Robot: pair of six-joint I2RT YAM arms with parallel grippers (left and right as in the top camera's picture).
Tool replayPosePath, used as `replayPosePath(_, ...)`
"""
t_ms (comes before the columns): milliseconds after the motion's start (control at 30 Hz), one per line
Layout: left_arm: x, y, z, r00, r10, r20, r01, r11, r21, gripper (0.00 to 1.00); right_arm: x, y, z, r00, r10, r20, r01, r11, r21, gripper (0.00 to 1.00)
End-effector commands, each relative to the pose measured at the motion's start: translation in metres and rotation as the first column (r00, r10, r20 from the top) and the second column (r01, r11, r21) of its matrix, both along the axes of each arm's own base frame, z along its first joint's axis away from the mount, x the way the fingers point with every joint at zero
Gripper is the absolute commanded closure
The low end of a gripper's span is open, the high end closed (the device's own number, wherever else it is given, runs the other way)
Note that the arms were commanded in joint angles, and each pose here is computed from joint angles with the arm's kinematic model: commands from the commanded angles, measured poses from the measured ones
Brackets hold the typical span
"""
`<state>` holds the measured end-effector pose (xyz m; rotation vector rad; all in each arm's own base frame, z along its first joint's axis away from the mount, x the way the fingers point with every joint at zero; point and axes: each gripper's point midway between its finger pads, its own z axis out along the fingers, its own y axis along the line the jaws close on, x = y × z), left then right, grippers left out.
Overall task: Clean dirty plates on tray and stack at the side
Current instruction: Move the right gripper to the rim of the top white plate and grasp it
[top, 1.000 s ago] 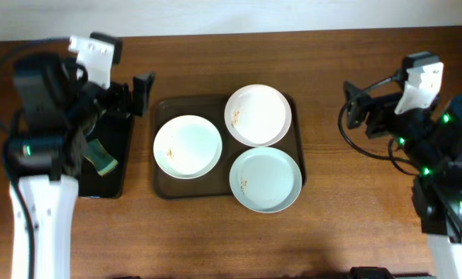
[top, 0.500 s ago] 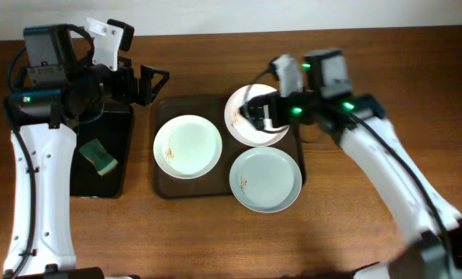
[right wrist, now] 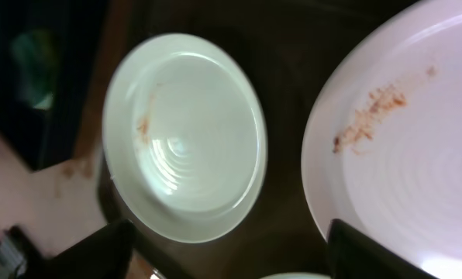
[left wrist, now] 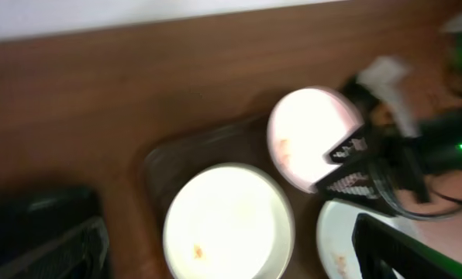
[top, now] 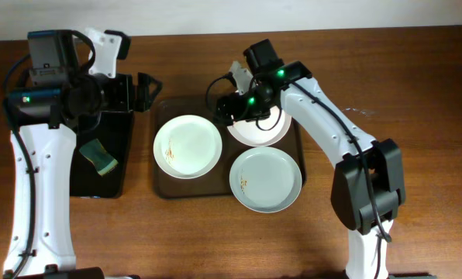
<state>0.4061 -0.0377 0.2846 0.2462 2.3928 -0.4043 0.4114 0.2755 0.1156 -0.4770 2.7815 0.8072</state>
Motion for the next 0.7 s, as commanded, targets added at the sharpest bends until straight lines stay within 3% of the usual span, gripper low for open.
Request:
replayPosePath(0,-0.007,0.072,-0.025,0.883,0.456,-0.11,-0.431,0.882,0.192,0.09,0.006,0.001,-0.005,0.991,-0.114,0.063,0.122,0.982,-0.145,0.27)
replayPosePath(33,-0.011,0.082,-0.033,0.842,0.524,-0.13,-0.49,0.842,0.225,0.16,0.006,0.003,-0.008,0.988,-0.133,0.083,0.146,0.974,-0.176,0.28)
replayPosePath(100,-0.013,0.09,-0.048,0.79,0.589,-0.169,-0.542,0.801,0.255,0.17,0.001,0.014,-0.015,0.986,-0.133,0.096,0.151,0.968,-0.202,0.32)
replayPosePath(300,-0.006,0.091,-0.092,0.76,0.589,-0.277,-0.508,0.802,0.313,0.17,-0.016,0.027,-0.053,0.989,-0.146,0.008,0.143,0.957,-0.253,0.46)
replayPosePath(667,-0.008,0.118,-0.103,0.71,0.637,-0.3,-0.551,0.768,0.326,0.23,-0.027,0.023,-0.112,0.984,-0.157,-0.084,0.122,0.937,-0.328,0.67)
